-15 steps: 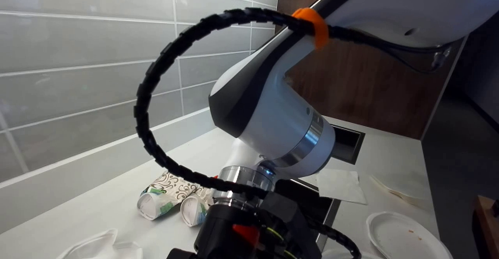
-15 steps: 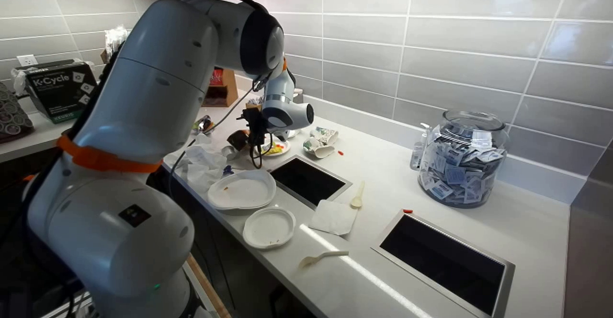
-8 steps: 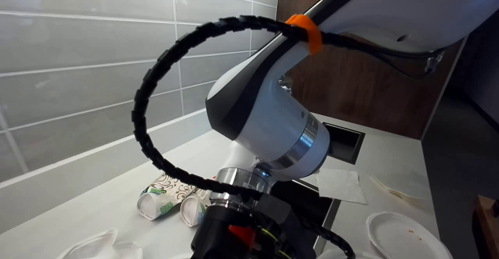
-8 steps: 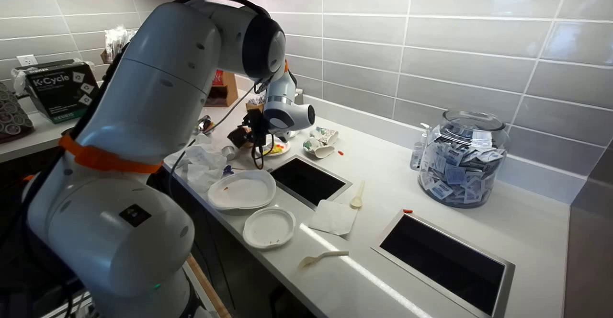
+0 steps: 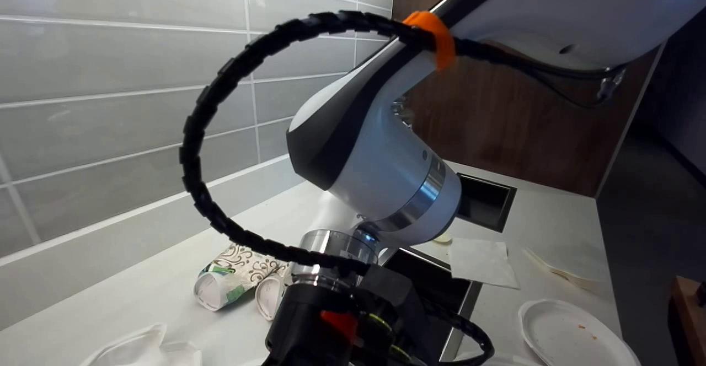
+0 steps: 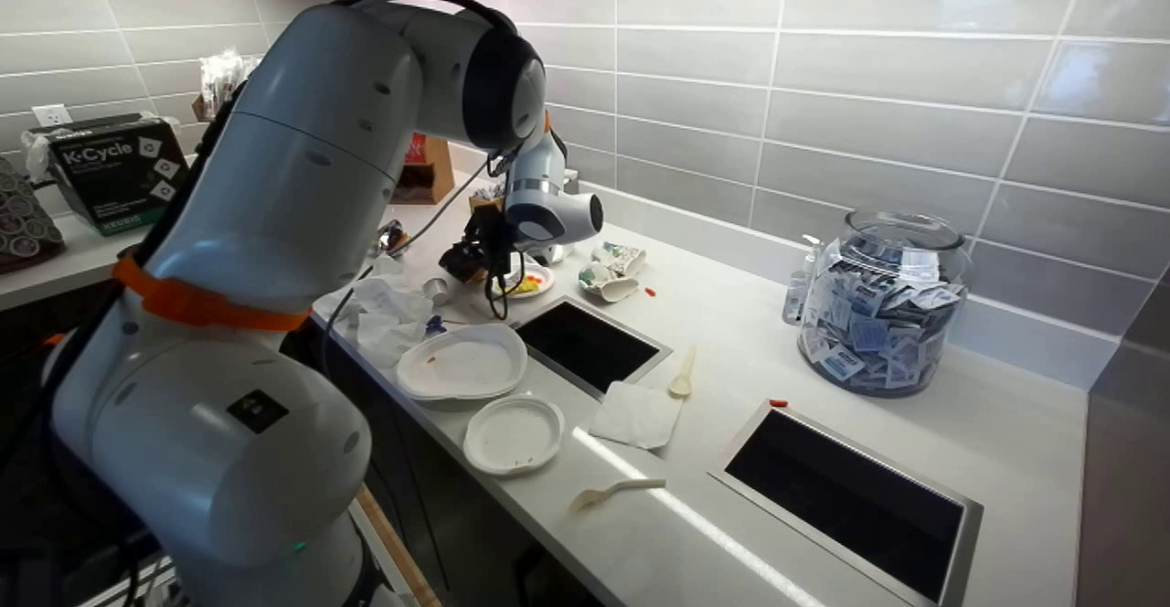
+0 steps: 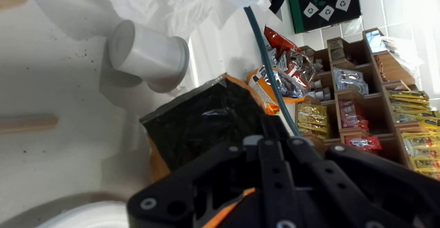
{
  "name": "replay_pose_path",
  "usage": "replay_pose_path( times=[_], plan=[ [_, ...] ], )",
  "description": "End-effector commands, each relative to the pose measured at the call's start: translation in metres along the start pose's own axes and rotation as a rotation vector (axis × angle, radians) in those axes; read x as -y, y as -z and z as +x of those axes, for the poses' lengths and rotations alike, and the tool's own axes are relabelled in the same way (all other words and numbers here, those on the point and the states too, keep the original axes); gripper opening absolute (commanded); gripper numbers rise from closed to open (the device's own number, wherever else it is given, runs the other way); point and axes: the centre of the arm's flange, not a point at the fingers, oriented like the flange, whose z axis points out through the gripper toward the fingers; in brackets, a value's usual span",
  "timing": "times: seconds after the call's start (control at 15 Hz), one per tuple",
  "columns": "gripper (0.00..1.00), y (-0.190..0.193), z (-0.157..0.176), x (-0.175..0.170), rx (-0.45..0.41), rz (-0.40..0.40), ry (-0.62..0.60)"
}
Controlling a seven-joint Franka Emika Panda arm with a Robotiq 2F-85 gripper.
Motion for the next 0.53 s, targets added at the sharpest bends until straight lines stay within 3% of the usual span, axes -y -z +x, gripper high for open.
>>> replay_pose_path(
  times=[0.0,0.47],
  plan=[
    [0.00,0.004,0.000,0.003,0.052,0.010,0.044],
    [0.00,0.020,-0.001,0.025,0.006,0.060,0.163]
  ],
)
